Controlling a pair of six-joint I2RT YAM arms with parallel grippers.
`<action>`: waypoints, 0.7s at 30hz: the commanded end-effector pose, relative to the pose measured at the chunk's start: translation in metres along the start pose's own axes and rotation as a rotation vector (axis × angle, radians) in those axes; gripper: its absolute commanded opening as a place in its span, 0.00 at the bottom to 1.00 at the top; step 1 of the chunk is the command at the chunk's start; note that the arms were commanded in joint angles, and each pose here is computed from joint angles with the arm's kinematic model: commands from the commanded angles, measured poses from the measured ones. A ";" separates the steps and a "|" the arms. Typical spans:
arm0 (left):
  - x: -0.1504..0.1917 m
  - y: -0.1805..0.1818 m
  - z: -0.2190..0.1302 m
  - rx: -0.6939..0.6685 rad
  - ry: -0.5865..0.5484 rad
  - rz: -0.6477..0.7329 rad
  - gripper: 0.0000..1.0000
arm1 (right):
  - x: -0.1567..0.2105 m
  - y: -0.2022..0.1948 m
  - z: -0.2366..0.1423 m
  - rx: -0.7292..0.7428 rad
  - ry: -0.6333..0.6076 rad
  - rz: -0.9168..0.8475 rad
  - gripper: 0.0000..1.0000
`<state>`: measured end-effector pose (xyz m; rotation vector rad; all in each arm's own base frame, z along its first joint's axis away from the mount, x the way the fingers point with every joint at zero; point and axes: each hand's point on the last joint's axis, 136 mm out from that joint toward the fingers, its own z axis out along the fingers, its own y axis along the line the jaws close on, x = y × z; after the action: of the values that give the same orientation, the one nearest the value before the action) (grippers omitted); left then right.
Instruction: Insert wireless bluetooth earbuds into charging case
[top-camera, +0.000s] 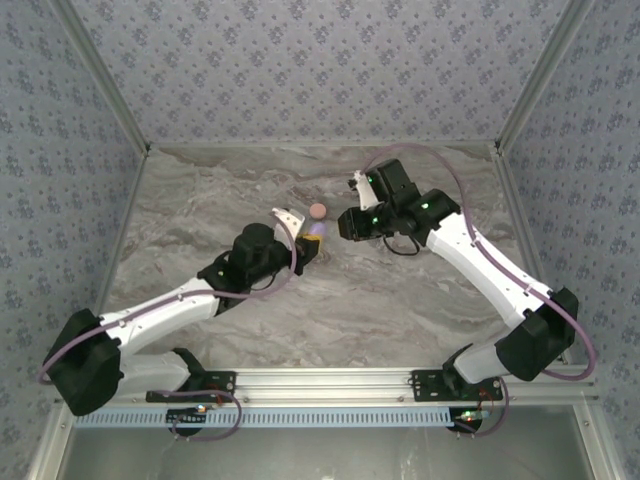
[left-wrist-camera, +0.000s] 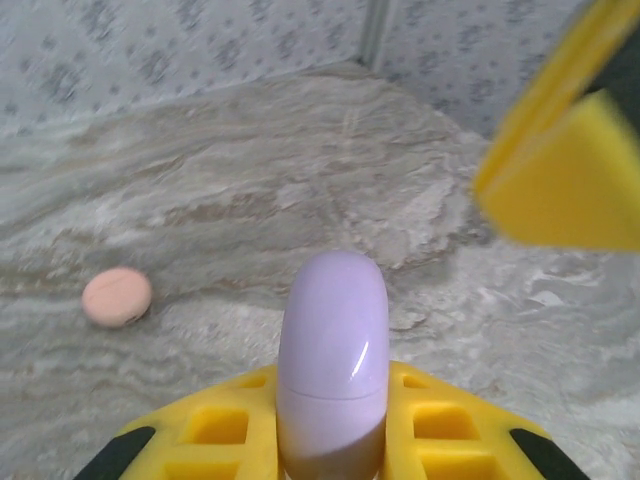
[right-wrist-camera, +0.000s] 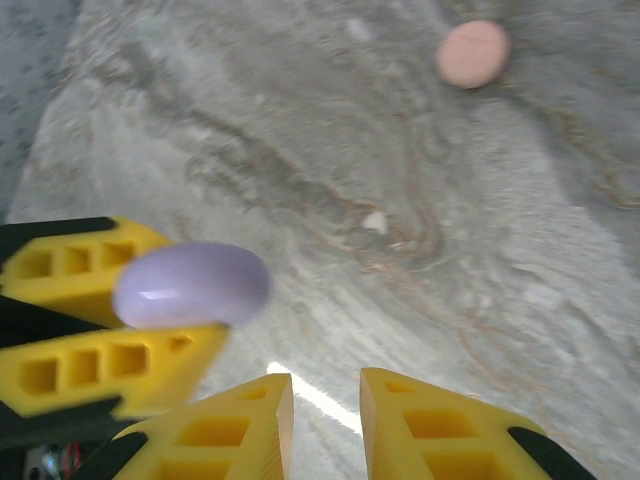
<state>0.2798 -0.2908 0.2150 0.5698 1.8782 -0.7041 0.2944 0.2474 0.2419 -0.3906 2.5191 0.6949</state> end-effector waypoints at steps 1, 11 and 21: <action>0.007 0.025 0.007 -0.098 0.066 -0.174 0.20 | 0.006 -0.034 -0.010 0.119 -0.015 0.088 0.27; 0.048 0.058 0.040 -0.167 0.295 -0.501 0.23 | 0.020 -0.058 -0.014 0.144 -0.006 0.151 0.28; 0.075 0.073 0.090 -0.099 0.477 -0.676 0.22 | 0.021 -0.061 -0.015 0.140 -0.004 0.162 0.28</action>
<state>0.3569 -0.2828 0.0960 0.0240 2.5354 -0.8457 0.2994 0.1912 0.2133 -0.1672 2.5964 0.5657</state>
